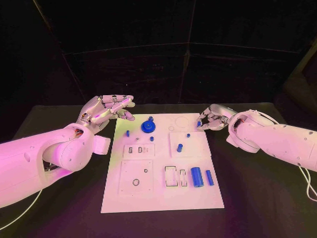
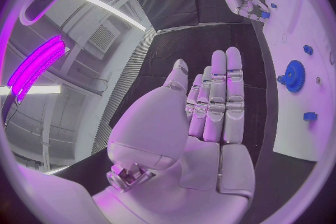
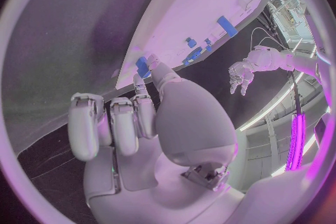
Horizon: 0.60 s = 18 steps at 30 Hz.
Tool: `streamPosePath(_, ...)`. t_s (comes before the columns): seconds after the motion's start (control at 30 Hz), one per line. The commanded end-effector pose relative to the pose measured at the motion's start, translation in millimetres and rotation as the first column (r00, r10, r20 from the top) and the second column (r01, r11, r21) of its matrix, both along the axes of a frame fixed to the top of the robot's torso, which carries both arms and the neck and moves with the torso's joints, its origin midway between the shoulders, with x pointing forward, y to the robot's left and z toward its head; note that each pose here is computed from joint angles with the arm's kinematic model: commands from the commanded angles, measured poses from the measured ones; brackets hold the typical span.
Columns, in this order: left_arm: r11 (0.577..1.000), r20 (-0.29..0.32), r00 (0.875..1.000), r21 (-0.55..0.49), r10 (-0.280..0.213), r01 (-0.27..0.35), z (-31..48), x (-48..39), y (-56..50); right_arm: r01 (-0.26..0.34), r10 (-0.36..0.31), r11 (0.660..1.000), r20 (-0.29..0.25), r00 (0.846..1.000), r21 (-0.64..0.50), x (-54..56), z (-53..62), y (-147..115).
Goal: Assemble the parts on the task board
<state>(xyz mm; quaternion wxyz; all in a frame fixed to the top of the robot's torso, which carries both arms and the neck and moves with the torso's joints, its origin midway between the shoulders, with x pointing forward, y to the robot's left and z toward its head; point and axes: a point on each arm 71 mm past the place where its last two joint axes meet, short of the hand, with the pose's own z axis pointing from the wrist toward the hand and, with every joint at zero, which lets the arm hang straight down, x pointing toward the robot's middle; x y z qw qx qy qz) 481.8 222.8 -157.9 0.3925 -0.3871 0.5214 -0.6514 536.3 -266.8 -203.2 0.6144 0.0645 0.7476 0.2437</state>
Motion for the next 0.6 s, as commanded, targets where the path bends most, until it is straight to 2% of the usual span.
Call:
streamPosePath(0.03, 1.000, 0.008, 1.000, -0.002, -0.006, 0.006, 1.3, -0.3, -1.1, -0.006, 0.006, 1.000, 0.004, 1.000, 0.001, 0.0, 1.2, 1.7)
streamPosePath(0.6, 1.000, 0.008, 1.000, -0.002, -0.006, 0.006, 1.3, -0.1, -1.0, 0.011, -0.011, 1.000, 0.019, 1.000, 0.001, 0.8, 2.1, 2.5)
